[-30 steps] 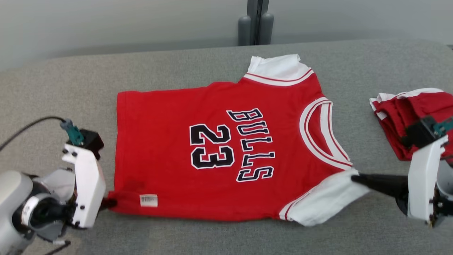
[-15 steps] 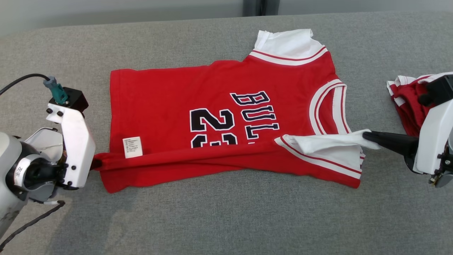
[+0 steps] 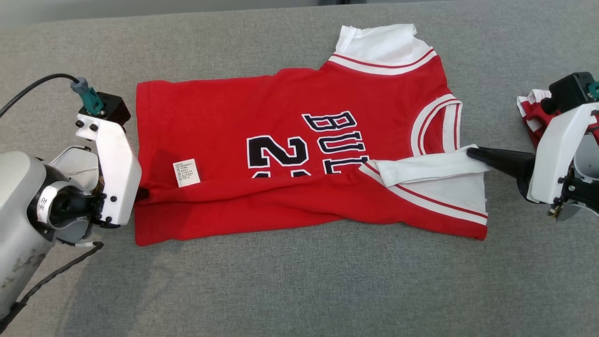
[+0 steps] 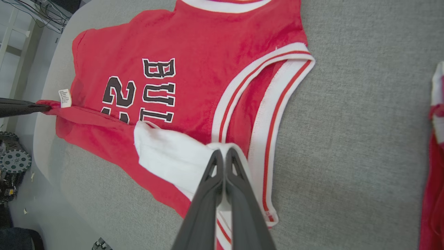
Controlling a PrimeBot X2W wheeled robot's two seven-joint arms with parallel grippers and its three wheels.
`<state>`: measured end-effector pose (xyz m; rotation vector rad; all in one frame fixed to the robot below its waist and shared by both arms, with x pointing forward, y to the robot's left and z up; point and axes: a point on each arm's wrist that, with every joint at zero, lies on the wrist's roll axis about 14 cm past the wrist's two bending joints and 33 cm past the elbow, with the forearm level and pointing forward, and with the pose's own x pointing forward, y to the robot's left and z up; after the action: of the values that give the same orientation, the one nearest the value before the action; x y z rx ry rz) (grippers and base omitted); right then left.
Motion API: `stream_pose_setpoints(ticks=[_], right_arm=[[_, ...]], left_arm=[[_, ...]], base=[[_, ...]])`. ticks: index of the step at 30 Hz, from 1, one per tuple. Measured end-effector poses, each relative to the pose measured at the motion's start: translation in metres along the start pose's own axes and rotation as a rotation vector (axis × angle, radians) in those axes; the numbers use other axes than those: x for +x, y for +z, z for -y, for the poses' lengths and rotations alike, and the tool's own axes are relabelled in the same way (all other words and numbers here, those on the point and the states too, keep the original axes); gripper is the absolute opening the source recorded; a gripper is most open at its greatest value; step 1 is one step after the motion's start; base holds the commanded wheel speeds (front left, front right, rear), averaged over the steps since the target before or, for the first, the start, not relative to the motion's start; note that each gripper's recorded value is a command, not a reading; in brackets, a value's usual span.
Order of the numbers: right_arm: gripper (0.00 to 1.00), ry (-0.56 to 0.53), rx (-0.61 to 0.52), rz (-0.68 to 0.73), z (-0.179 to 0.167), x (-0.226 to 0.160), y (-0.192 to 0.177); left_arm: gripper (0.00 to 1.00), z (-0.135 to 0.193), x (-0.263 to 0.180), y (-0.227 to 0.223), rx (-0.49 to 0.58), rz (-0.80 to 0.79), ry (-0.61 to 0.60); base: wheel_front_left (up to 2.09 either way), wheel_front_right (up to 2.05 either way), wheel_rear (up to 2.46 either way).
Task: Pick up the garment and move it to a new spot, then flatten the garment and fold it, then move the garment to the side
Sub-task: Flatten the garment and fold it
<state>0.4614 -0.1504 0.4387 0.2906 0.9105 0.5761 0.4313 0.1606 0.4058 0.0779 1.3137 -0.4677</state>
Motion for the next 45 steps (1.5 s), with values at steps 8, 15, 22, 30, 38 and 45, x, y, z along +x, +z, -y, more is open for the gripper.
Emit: stream_pose_setpoints(ticks=[8,15,22,30,38,45], right_arm=[[0.00,-0.037,-0.024,0.049,0.008,0.008,0.013],[1.00,-0.033,-0.029,0.156,0.002,0.009,0.030],[1.00,-0.017,-0.051,0.303,-0.012,-0.004,0.044],[1.00,-0.030,-0.122,0.647,-0.023,-0.046,0.072],[1.00,-0.173,-0.181,0.776,0.004,-0.076,0.065],[1.00,-0.227,-0.103,0.776,0.013,-0.062,0.015]], left_arm=[[0.00,-0.003,0.008,0.004,0.001,-0.005,0.002],[1.00,-0.005,0.006,0.012,-0.005,0.053,0.015],[1.00,-0.009,-0.011,0.020,0.003,0.159,0.036],[1.00,-0.006,-0.059,0.065,0.067,0.597,0.082],[1.00,-0.016,-0.079,0.050,-0.036,0.917,0.247],[1.00,0.001,-0.053,0.008,-0.151,0.978,0.253]], base=[[0.00,0.00,0.00],[0.00,0.00,0.00],[0.00,0.00,0.00],[0.00,0.00,0.00],[0.00,0.00,0.00],[0.00,0.00,0.00]])
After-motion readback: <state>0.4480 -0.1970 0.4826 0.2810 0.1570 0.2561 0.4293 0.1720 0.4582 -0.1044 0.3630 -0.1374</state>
